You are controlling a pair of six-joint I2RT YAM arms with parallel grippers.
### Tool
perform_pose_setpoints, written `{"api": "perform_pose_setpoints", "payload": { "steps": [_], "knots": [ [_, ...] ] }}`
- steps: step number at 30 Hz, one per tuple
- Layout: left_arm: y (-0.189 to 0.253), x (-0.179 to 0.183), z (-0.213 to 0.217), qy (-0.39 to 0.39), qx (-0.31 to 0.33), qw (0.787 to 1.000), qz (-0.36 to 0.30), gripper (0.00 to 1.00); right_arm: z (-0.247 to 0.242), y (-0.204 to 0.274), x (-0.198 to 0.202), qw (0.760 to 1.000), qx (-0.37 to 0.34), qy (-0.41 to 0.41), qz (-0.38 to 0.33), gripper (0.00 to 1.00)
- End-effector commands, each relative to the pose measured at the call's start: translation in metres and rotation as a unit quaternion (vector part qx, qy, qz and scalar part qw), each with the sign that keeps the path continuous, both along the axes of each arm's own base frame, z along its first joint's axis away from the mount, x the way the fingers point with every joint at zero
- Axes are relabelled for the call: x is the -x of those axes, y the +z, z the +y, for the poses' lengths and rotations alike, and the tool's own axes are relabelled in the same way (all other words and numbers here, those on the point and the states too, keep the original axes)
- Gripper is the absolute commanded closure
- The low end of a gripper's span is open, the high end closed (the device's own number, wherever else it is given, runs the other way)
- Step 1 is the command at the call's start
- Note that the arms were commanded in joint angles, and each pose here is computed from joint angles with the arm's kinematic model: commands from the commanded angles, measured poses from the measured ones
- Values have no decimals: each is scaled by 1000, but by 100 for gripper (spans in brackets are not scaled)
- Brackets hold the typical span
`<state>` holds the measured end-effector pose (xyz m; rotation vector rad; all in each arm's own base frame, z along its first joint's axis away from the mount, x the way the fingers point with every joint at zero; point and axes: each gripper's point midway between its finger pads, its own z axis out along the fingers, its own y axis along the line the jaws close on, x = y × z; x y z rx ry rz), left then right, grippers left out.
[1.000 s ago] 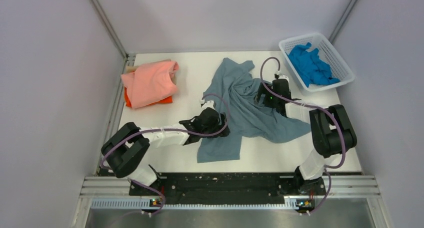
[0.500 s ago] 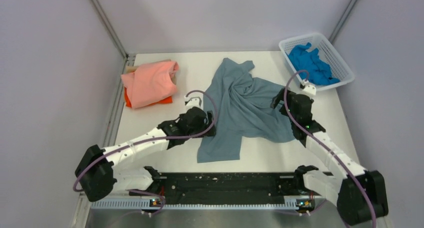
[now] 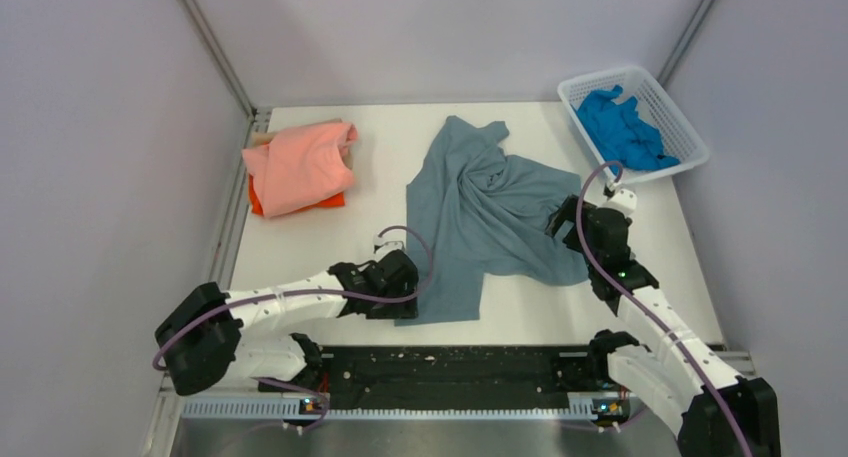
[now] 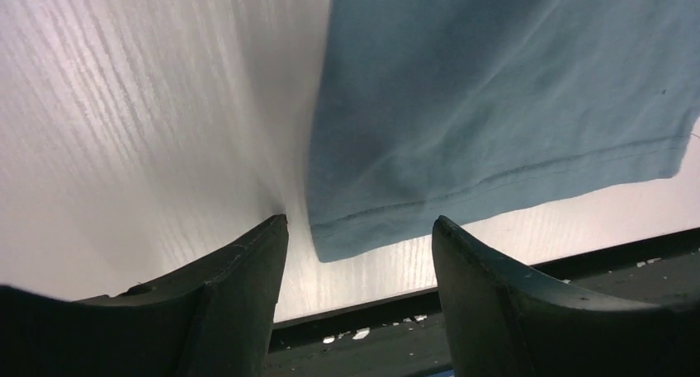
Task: Fold and stack the t-shirts
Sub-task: Flatten out the tshirt
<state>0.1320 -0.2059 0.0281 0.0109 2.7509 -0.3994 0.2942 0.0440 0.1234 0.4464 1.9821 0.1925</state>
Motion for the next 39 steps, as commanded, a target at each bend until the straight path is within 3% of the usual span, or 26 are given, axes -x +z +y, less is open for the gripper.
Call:
{"api": "perform_pose_setpoints", "payload": {
  "steps": [1, 7, 14, 15, 18, 22, 25, 28, 31, 35, 39],
  "knots": [
    [-11, 0, -16, 6, 14, 1000, 21, 36, 1, 1, 2, 1000, -3, 4, -6, 1],
    [-24, -1, -17, 14, -17, 999, 28, 39, -3, 2, 3, 1000, -2, -5, -13, 1],
    [-38, -20, -26, 21, -61, 998, 9, 58, -5, 2, 4, 1000, -1, -11, -17, 1],
    [-37, -28, -25, 30, -73, 997, -4, 63, -5, 3, 3, 1000, 0, -11, -18, 1],
    [-37, -50, -14, 67, -99, 993, -24, 99, -6, 3, 4, 1000, 2, -13, -16, 1],
    [-25, -80, 32, 160, -132, 977, -58, 100, -6, 2, 5, 1000, 4, -12, -12, 1],
    [-19, -111, 72, 243, -90, 963, -69, 100, -2, 1, 5, 1000, 2, -3, -3, 1],
    [-9, -128, 113, 318, -92, 940, -82, 100, 11, 2, 6, 999, -14, 32, -1, 1],
    [4, -141, 132, 360, -92, 923, -101, 100, 18, -9, 17, 998, -33, 45, 25, 1],
    [16, -153, 147, 395, -92, 904, -131, 100, 4, -33, 39, 996, -44, -9, 82, 1],
    [19, -166, 135, 376, -44, 917, -128, 100, 8, -45, 61, 989, -73, -16, 129, 1]
  ]
}}
